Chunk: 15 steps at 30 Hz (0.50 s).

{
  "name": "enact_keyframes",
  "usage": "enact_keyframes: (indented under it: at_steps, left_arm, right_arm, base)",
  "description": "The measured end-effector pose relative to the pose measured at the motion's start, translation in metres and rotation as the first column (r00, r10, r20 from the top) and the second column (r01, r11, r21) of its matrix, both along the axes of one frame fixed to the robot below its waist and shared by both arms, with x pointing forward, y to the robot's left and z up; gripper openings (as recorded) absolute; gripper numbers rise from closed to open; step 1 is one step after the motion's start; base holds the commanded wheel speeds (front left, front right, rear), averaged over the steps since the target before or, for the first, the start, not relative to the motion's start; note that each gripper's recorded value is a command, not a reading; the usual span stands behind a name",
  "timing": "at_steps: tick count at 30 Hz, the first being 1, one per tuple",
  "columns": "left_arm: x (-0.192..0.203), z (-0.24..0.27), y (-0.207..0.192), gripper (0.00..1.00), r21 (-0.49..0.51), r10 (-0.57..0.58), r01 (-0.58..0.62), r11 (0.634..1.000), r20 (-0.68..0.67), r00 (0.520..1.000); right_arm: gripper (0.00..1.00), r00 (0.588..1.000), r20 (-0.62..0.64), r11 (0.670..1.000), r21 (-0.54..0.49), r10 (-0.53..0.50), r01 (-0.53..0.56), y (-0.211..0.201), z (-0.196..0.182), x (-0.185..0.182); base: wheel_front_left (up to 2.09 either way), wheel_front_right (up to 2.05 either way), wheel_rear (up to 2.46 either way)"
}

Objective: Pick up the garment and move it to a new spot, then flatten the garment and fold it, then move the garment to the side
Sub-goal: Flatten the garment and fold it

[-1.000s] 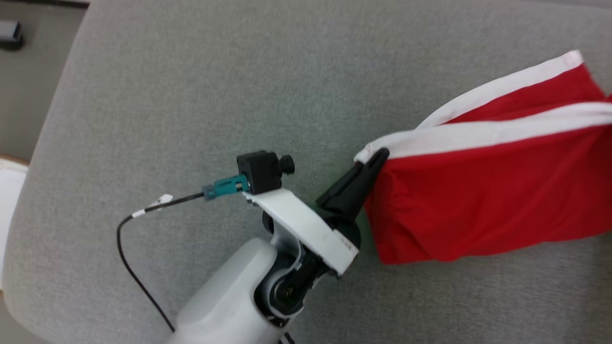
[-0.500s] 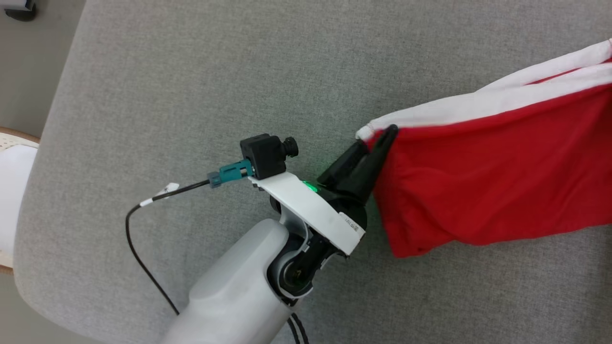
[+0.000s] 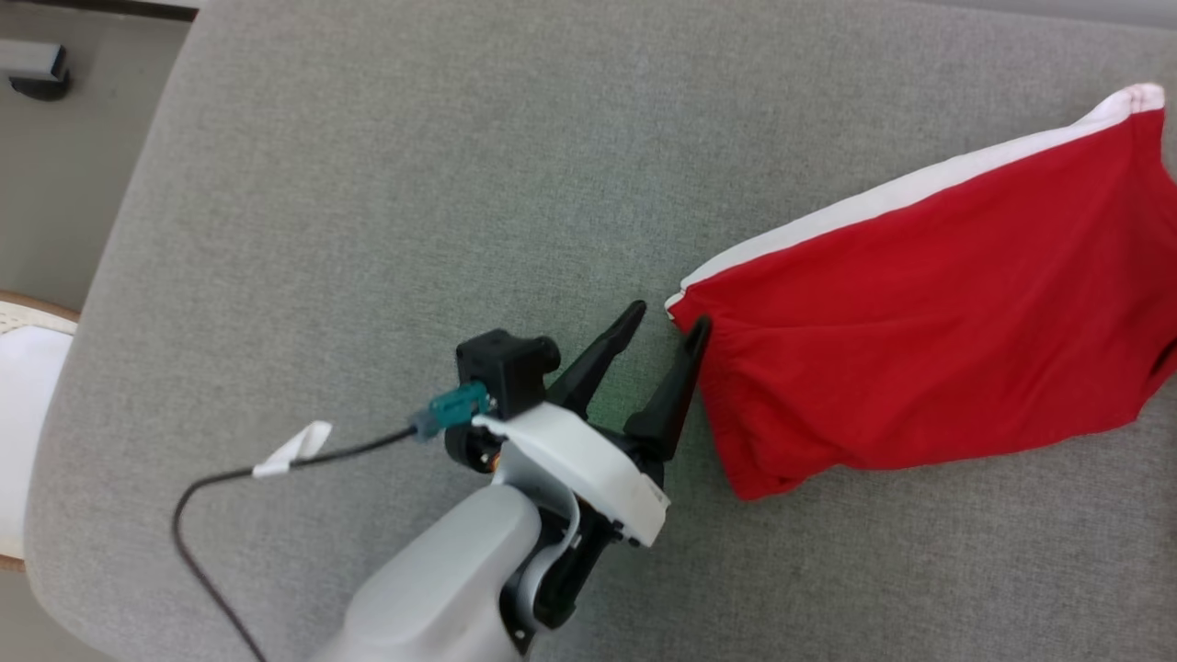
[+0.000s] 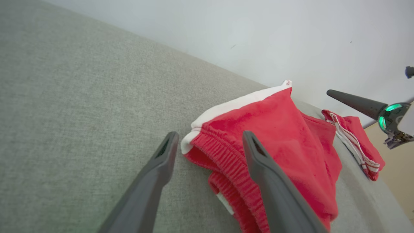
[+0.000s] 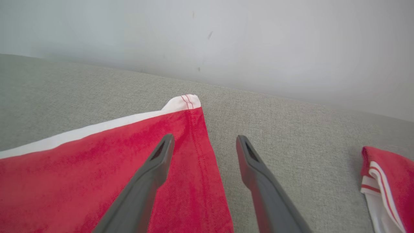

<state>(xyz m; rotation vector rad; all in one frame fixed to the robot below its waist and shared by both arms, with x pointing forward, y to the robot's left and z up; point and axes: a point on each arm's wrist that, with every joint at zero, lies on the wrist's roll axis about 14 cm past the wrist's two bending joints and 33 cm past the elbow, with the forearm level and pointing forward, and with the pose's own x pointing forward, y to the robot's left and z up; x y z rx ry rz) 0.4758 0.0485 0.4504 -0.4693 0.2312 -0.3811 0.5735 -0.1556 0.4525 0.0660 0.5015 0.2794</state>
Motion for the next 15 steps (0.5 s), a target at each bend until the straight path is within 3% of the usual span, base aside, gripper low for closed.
enact_keyframes:
  at_steps: [9,15]
  left_arm:
    - [-0.012,0.048,0.03,1.0,0.188,0.082,-0.131,0.973,0.247,0.965]
    - [-0.026,0.055,0.052,1.0,0.225,0.141,-0.216,0.95,0.307,0.941]
  right_arm:
    - [1.0,0.994,-0.095,0.993,-0.097,0.056,-0.065,-0.004,-0.005,-0.009]
    - [1.0,0.98,-0.195,0.99,-0.125,0.045,-0.07,-0.013,-0.029,-0.004]
  base:
    - [0.0,0.0,0.0]
    - [0.0,0.0,0.0]
